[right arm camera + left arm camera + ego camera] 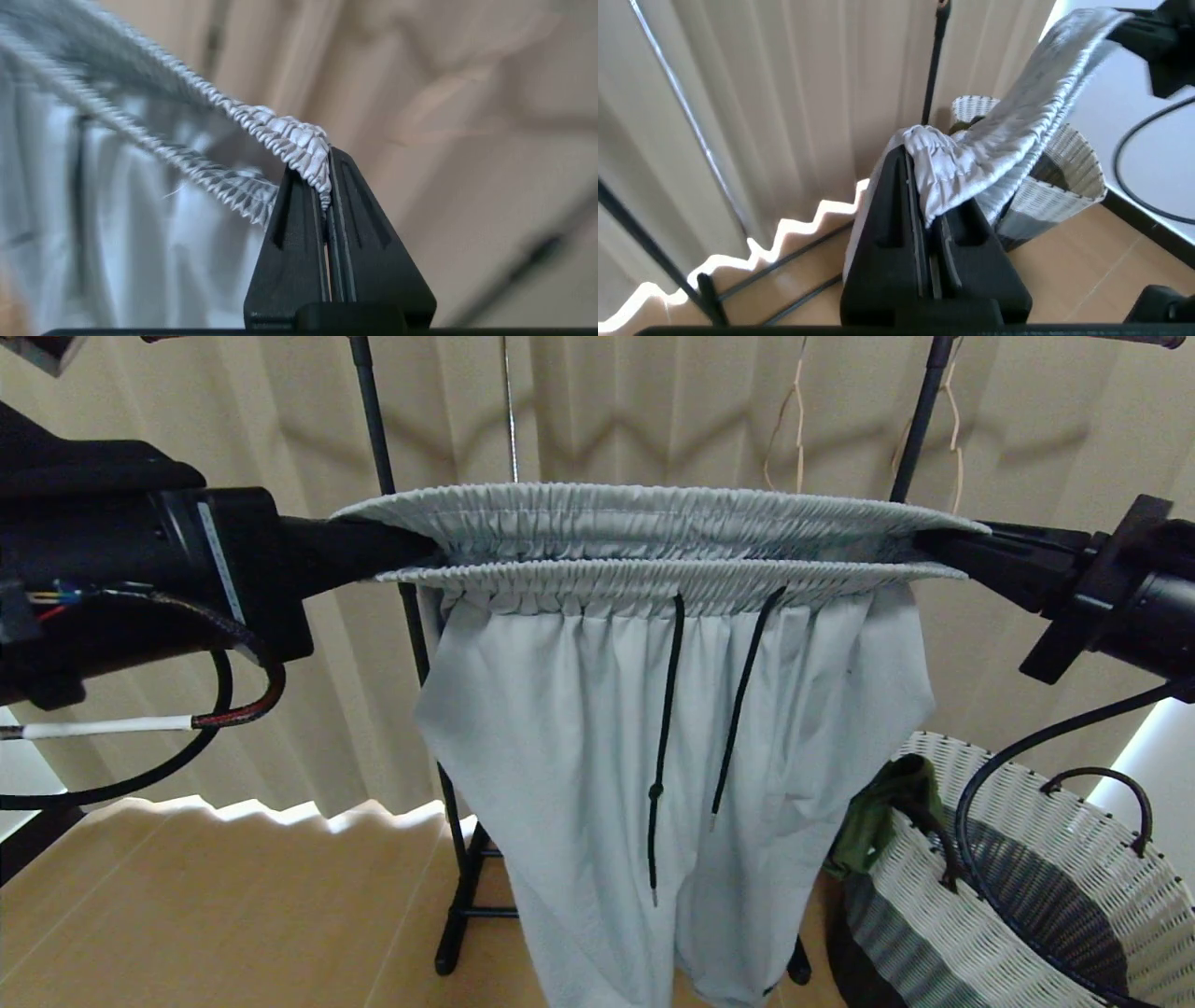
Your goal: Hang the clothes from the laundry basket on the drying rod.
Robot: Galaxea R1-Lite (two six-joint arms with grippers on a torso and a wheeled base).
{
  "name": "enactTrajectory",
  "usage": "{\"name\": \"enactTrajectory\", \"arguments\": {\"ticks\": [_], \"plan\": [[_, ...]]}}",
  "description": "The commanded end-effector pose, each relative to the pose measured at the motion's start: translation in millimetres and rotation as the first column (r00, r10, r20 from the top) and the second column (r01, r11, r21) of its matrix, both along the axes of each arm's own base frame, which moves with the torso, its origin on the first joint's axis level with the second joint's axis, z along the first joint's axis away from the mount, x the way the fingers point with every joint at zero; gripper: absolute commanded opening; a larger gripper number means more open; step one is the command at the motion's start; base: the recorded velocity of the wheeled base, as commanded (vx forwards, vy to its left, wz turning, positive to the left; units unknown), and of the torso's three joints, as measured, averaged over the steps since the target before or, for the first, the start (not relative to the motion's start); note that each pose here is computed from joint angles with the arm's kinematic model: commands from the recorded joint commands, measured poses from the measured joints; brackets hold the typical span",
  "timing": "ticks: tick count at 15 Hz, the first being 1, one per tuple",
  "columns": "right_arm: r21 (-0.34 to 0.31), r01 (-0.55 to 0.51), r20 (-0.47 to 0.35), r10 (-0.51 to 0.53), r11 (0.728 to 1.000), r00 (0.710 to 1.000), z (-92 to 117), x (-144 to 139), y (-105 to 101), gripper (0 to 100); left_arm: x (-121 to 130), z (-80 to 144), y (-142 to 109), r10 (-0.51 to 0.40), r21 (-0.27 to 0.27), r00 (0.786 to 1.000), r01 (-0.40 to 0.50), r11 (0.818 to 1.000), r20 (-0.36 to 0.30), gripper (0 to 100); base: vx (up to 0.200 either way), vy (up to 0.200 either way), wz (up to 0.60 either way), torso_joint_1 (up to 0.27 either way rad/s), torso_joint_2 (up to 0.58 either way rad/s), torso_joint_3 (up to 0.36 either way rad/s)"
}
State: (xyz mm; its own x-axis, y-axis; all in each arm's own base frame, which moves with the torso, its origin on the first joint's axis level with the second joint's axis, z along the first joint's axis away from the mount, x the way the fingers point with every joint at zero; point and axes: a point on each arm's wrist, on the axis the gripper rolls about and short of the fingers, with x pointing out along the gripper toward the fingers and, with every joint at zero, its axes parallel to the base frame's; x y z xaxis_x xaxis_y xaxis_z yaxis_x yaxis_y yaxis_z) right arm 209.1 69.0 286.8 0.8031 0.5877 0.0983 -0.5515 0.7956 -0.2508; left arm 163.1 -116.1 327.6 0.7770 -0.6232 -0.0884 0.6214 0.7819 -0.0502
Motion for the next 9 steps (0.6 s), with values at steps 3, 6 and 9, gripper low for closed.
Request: {"name": "enactTrajectory", "arguments": {"ticks": [3,6,9], "plan": [[0.011,0.087,0.036,-0.087,0.996,0.996,10.6,-10.8,-15.2,0,21.7,0.9,-15.4,-0.001,0.011,1.0,0.001,1.0,-0.013,0,0.0,0.0,0.0,0.0,0.0,0.0],[0.009,0.056,0.028,-0.056,0.998,0.998,12.5,-31.1,-17.0,0,47.3,-3.6,-31.8,0.009,0.025,0.999,-0.008,1.0,-0.031,0,0.0,0.0,0.0,0.0,0.0,0.0],[-0.008,-0.114,0.02,0.115,0.993,0.993,5.6,-51.2,-9.0,0,62.3,-2.1,-41.2,0.013,0.021,1.0,-0.013,1.0,-0.025,0,0.0,0.0,0.0,0.0,0.0,0.0]]}}
